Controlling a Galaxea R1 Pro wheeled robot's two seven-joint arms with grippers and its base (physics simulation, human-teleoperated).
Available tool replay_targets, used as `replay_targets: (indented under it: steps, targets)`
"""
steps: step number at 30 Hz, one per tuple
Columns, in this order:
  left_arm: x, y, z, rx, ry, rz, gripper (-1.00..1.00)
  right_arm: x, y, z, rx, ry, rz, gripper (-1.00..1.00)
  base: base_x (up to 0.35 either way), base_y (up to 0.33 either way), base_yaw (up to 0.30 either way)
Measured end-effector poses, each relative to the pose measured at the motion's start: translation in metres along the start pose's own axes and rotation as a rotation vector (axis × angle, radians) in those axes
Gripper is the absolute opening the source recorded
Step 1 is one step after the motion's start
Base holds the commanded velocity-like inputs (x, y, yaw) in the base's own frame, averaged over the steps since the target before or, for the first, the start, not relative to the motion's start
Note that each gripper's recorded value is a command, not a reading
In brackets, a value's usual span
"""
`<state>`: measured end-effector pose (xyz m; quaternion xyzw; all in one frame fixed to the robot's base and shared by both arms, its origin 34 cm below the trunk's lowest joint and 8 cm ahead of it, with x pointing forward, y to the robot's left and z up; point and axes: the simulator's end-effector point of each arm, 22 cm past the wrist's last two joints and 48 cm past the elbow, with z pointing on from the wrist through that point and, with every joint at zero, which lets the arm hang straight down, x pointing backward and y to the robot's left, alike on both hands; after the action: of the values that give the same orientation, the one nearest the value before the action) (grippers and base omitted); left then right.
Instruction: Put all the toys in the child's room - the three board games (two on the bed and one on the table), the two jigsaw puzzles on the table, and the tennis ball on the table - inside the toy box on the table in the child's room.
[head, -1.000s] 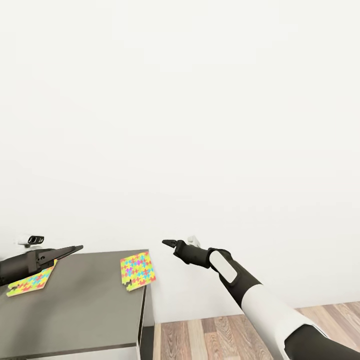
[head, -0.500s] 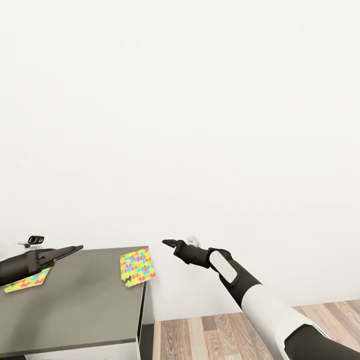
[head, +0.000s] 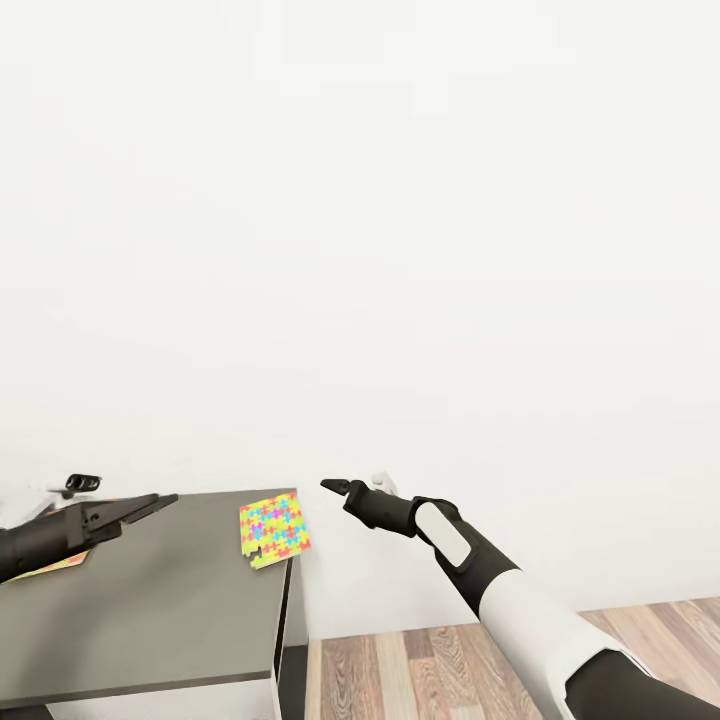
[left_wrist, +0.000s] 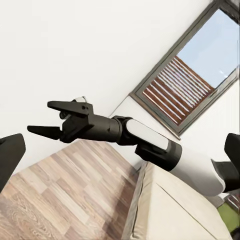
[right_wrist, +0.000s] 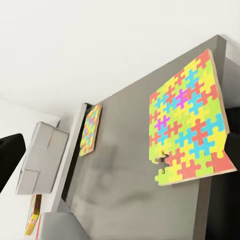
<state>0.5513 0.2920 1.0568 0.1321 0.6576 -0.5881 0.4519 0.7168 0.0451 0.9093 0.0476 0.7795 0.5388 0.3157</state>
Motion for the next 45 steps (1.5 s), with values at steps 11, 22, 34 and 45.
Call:
replay_targets:
  steps: [11, 22, 34, 45]
  targets:
    - [0.001, -0.014, 0.016, 0.102, -0.057, -0.031, 1.00, -0.005, -0.008, -0.005, 0.013, -0.008, 0.003, 1.00, 0.027, 0.000, 0.000]
    - [0.005, -0.022, 0.032, 0.172, -0.097, -0.058, 1.00, -0.005, -0.010, -0.006, 0.018, -0.007, 0.005, 1.00, 0.023, 0.000, 0.000]
    - [0.006, -0.025, 0.036, 0.188, -0.107, -0.063, 1.00, 0.002, -0.026, -0.010, 0.038, 0.021, 0.069, 1.00, 0.000, 0.000, 0.000]
    - [0.006, -0.026, 0.036, 0.189, -0.106, -0.061, 1.00, 0.012, -0.031, -0.012, 0.044, 0.061, 0.116, 1.00, 0.000, 0.000, 0.000]
